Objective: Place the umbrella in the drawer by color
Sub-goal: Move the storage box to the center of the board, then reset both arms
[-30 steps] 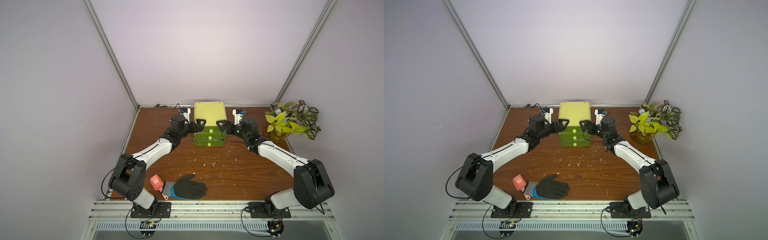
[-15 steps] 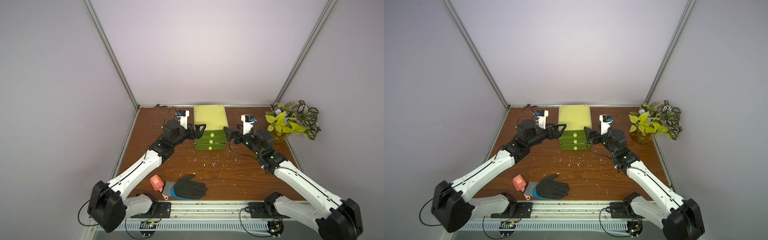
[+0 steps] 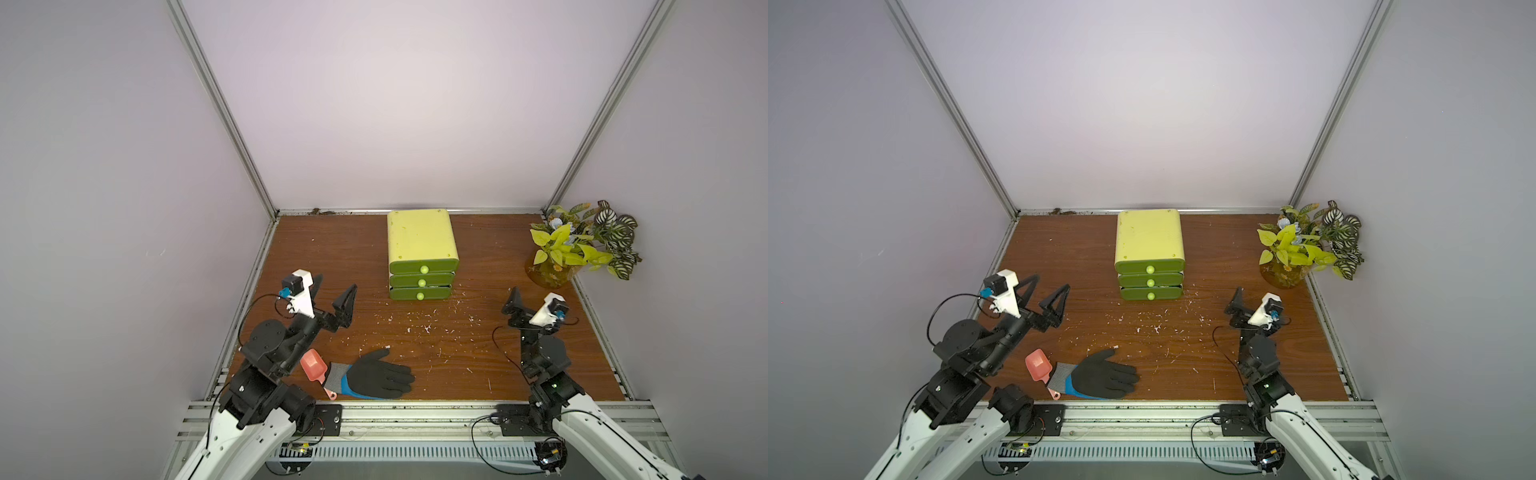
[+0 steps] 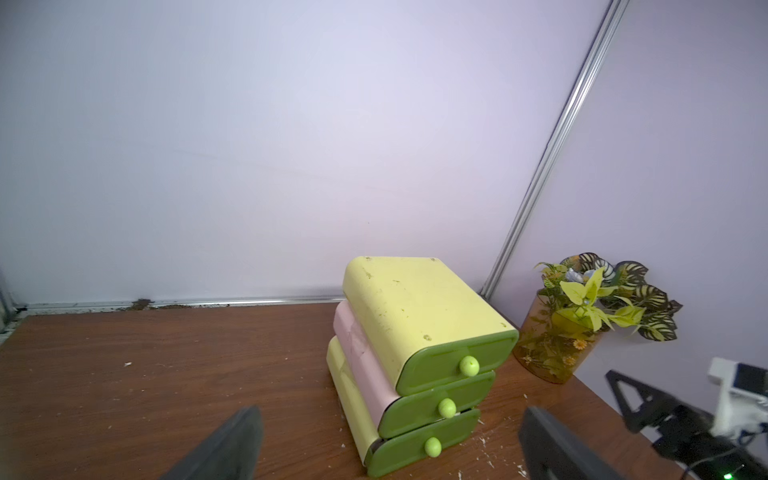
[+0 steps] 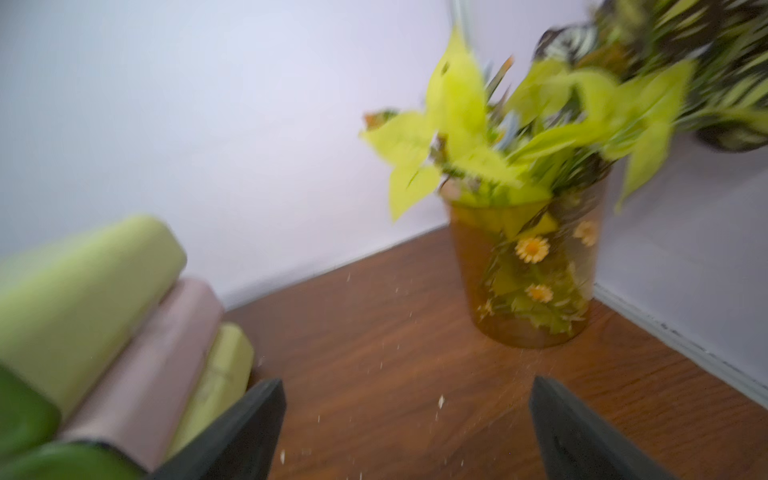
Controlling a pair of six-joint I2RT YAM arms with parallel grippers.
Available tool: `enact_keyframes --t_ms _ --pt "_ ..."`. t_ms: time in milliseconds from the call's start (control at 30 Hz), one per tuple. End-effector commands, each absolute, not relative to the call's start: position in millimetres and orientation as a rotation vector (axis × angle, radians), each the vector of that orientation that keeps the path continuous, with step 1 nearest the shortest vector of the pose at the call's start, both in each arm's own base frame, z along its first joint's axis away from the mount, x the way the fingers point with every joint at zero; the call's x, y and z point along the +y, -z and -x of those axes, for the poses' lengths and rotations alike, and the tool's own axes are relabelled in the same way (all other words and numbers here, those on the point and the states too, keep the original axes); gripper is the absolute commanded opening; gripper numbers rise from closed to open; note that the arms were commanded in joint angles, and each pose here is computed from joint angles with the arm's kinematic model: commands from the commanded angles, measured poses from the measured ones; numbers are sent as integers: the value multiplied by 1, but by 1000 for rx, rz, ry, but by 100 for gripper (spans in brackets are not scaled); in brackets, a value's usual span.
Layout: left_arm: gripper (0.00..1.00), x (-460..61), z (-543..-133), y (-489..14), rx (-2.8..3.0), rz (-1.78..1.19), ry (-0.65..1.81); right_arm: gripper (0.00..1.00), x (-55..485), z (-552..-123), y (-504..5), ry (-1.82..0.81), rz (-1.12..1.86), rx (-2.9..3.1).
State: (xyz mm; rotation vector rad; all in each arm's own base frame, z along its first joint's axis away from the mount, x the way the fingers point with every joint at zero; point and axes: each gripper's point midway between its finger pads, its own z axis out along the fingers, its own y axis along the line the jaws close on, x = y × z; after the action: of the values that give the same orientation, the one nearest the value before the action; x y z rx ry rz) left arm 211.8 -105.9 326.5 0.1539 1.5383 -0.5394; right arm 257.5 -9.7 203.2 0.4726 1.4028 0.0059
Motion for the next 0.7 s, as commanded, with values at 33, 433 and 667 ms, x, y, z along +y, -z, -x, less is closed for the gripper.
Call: enact_keyframes --t_ms 33,433,667 --pt "100 -100 -201 -336 1441 -172 523 99 -31 -255 -188 183 -456 1418" --pt "100 -99 -198 -327 1470 -180 532 99 9 -331 -152 221 -53 1632" --pt "100 -89 -199 -326 1448 -153 497 99 23 -351 -131 10 104 1635"
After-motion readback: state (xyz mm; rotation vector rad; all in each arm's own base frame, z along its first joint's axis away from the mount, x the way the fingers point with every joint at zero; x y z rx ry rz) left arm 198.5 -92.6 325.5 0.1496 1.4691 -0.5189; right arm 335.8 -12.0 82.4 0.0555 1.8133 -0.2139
